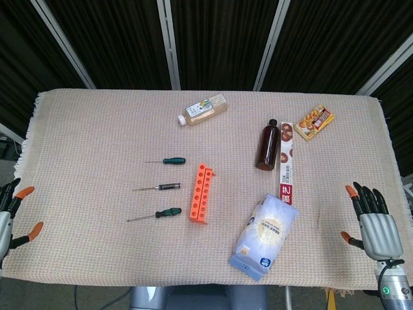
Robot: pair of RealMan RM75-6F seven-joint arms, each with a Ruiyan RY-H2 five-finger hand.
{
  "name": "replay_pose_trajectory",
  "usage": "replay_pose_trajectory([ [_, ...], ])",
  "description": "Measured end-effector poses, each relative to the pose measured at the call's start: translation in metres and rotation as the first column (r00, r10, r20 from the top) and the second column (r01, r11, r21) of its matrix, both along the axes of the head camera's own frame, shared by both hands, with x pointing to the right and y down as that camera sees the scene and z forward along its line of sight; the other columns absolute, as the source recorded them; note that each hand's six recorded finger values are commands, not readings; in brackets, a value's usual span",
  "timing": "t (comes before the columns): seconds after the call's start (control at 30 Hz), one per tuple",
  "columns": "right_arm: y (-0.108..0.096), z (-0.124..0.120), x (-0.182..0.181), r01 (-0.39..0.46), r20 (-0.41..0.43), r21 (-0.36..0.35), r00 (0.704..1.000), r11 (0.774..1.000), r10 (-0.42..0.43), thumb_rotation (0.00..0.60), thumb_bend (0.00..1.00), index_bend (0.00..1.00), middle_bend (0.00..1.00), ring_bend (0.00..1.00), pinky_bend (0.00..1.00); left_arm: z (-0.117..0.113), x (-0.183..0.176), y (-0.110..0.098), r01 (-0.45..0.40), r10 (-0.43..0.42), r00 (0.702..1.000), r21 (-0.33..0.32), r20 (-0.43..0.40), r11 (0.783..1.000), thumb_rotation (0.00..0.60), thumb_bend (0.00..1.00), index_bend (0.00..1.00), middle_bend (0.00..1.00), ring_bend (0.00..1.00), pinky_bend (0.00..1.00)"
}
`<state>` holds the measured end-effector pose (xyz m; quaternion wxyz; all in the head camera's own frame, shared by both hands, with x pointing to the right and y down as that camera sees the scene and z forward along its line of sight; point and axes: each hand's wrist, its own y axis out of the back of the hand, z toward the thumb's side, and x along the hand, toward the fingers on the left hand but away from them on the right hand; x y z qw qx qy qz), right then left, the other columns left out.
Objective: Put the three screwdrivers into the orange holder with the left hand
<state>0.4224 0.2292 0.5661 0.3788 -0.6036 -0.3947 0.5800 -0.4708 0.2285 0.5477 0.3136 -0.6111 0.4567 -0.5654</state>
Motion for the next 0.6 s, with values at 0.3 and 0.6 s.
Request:
replay_pose_trajectory([
  [0.3,-0.005,0.001,-0.004,0.01,-0.005,0.004,1.0,1.0,-0.01,0.6,0.0,0.0,0.0,0.0,0.0,0.006,0.005,-0.004,-0.008,0.008,1.0,-0.015,0.001,1.0,0.6,0.26,0.19,0.01,0.0,0.0],
  [0.6,0.0,-0.004,0.002,-0.004,-0.018,0.01,1.0,1.0,0.004,0.6,0.0,0.0,0.0,0.0,0.0,0.017,0.011,-0.009,-0.031,0.03,0.999,-0.056,-0.018,0.998,0.6,0.26,0.22,0.02,0.0,0.0],
])
